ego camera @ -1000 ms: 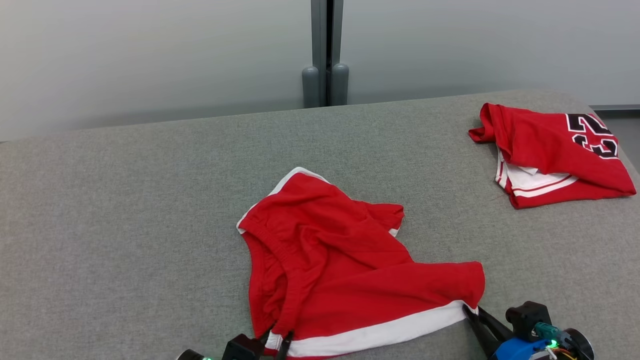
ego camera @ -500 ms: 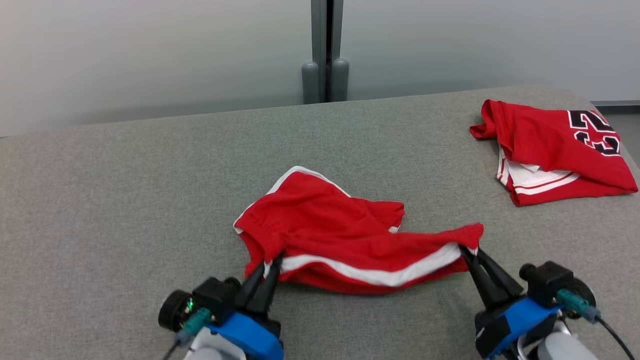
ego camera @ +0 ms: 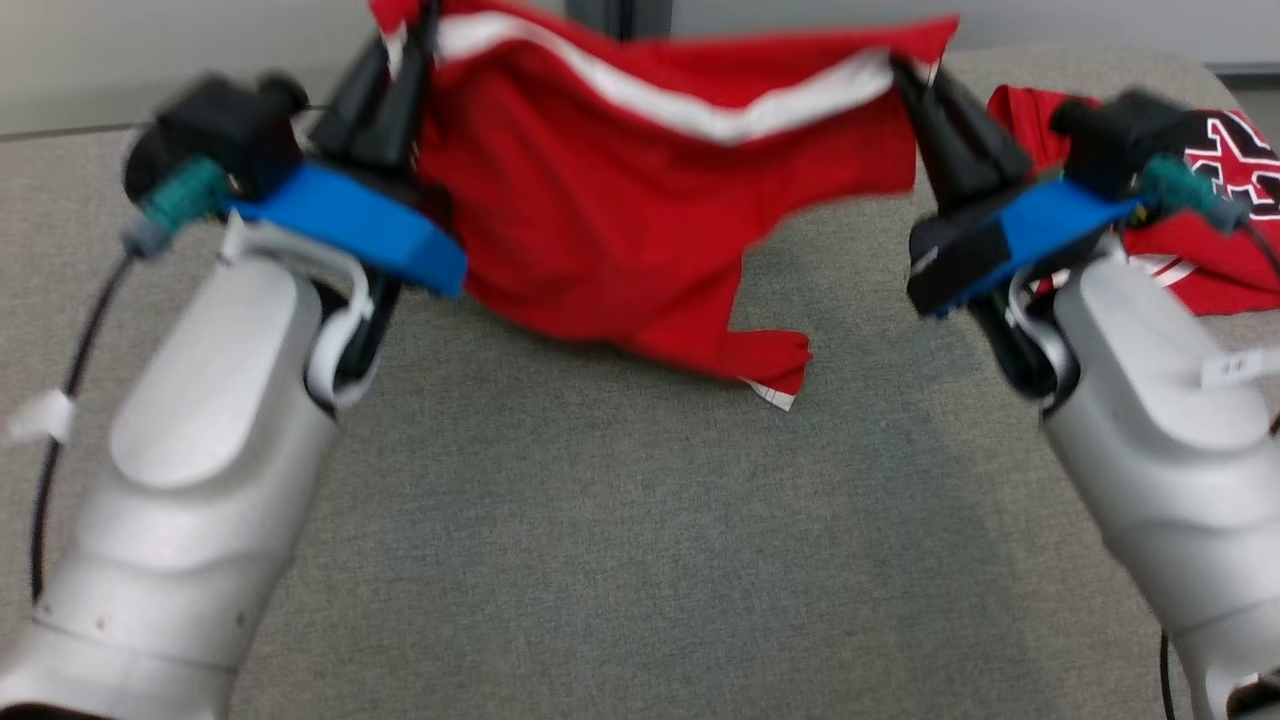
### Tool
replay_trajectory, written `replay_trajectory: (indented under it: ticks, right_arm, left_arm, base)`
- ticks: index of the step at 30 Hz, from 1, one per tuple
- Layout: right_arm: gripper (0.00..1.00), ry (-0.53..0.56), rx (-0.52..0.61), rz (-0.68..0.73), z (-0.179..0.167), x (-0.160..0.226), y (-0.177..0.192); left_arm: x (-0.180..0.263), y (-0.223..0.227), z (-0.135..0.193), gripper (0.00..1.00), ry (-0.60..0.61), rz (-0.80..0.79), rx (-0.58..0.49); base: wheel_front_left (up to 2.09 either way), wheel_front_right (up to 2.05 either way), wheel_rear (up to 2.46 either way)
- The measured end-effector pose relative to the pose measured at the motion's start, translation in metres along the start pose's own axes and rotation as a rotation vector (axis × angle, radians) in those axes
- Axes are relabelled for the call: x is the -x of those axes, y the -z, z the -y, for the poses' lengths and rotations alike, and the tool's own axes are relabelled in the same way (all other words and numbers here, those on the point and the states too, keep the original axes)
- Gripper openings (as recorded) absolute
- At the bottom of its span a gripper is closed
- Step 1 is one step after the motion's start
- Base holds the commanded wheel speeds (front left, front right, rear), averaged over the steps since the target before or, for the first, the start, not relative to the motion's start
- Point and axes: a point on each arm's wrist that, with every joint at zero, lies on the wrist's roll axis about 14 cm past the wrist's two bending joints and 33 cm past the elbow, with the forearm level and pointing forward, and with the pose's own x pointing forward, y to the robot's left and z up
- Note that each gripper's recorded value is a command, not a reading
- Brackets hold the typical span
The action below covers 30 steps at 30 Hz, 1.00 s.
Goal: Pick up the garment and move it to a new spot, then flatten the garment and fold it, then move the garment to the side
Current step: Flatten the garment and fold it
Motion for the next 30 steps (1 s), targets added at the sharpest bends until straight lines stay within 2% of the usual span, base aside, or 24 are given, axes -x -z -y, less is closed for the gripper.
replay_trajectory:
  ticks: [2,5,8,12,15,19,23,27,30]
  right_arm:
    - [0.0,0.012,-0.003,0.031,0.01,-0.027,-0.017]
    - [0.0,0.055,-0.068,0.096,0.027,-0.062,-0.044]
    - [0.0,0.059,-0.09,0.135,0.031,-0.09,-0.063]
    - [0.0,0.066,-0.082,0.16,0.036,-0.111,-0.082]
    - [0.0,0.072,-0.093,0.162,0.037,-0.118,-0.084]
    - [0.0,0.076,-0.102,0.063,0.032,-0.114,-0.045]
    - [0.0,0.097,-0.145,-0.068,0.029,-0.093,0.015]
    - [0.0,0.071,-0.176,-0.169,0.011,-0.068,0.064]
    - [0.0,0.055,-0.174,-0.223,0.005,-0.046,0.089]
  left_arm:
    - [-0.029,-0.022,-0.01,0.0,0.006,0.047,-0.014]
    - [-0.064,-0.051,-0.023,0.0,0.009,0.113,-0.021]
    - [-0.089,-0.077,-0.029,0.0,0.02,0.168,-0.056]
    - [-0.11,-0.104,-0.028,0.0,0.04,0.224,-0.084]
    - [-0.116,-0.111,-0.03,0.0,0.033,0.236,-0.06]
    - [-0.114,-0.084,-0.03,0.0,0.035,0.174,-0.057]
    - [-0.092,-0.026,-0.035,0.0,0.004,0.069,0.032]
    - [-0.051,0.045,-0.024,0.0,-0.006,-0.07,0.112]
    - [-0.016,0.072,-0.022,0.0,-0.051,-0.115,0.179]
  base:
    - [0.0,0.0,0.0]
    - [0.0,0.0,0.0]
    - [0.0,0.0,0.0]
    - [0.0,0.0,0.0]
    - [0.0,0.0,0.0]
    - [0.0,0.0,0.0]
    - [0.0,0.0,0.0]
    - [0.0,0.0,0.0]
    - [0.0,0.0,0.0]
